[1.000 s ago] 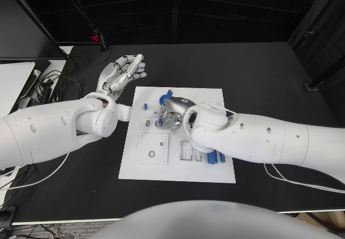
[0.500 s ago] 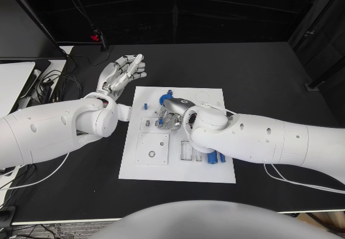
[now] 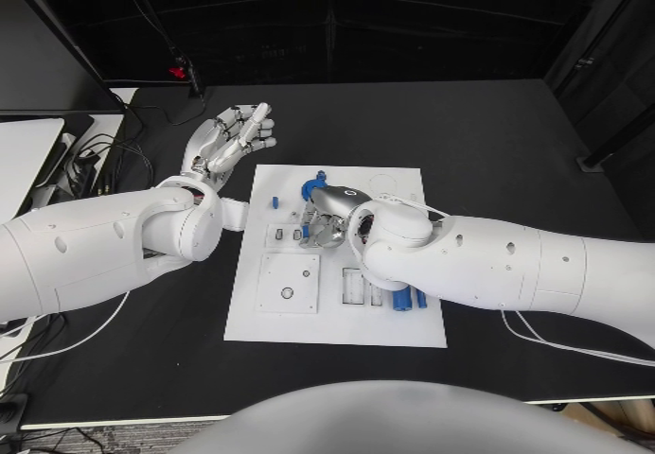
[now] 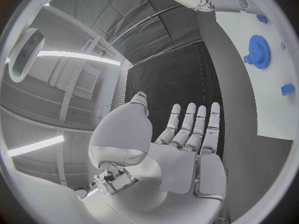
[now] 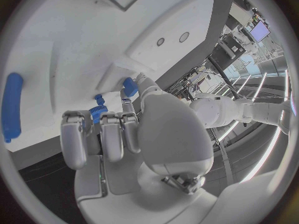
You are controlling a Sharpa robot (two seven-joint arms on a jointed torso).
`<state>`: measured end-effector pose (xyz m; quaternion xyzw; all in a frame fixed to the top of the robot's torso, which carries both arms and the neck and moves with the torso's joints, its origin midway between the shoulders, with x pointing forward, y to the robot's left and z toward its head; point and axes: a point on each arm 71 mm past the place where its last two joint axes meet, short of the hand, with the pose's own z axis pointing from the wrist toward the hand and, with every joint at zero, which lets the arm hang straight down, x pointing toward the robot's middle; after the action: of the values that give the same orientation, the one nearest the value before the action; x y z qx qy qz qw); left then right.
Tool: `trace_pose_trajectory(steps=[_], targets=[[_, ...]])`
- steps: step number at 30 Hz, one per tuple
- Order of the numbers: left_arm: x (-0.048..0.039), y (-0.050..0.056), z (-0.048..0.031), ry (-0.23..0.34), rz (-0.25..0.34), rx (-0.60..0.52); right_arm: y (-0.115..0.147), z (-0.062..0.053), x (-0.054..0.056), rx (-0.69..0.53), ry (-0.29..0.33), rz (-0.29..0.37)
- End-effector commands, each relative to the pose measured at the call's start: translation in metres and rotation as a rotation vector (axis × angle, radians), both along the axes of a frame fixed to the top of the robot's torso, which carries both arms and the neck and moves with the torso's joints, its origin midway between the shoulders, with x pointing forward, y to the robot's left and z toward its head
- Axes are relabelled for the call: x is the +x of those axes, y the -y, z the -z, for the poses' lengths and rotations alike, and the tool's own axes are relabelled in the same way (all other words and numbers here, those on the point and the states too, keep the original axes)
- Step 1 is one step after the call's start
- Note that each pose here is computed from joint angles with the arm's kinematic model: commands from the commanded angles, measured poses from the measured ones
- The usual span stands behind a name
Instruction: Assemble the parts on the task board
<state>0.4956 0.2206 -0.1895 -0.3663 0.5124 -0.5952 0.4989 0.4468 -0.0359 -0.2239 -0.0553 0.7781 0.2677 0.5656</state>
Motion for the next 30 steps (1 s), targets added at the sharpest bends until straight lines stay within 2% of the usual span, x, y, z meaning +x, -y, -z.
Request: trace_pose_trajectory(steps=[1, 10, 17, 24, 28, 30], targets=[[-0.0031, 0.001, -0.0114, 0.154, 0.023, -0.036, -0.001, -0.002, 0.0, 0.013, 0.017, -0.01], [-0.0031, 0.001, -0.0113, 0.152, 0.026, -0.037, -0.001, -0.003, 0.0, 0.025, 0.026, -0.019], [-0.0032, 0.001, -0.0113, 0.151, 0.025, -0.037, 0.0, -0.009, 0.0, 0.112, 0.074, -0.023], [-0.0035, 0.0, -0.011, 0.144, 0.029, -0.039, 0.013, -0.029, -0.007, 0.329, 0.212, -0.038], [-0.0032, -0.002, -0.0095, 0.12, 0.038, -0.041, 0.035, -0.051, -0.016, 0.467, 0.331, -0.068], [-0.0032, -0.002, -0.0083, 0.101, 0.052, -0.041, 0.047, -0.062, -0.018, 0.504, 0.37, -0.072]])
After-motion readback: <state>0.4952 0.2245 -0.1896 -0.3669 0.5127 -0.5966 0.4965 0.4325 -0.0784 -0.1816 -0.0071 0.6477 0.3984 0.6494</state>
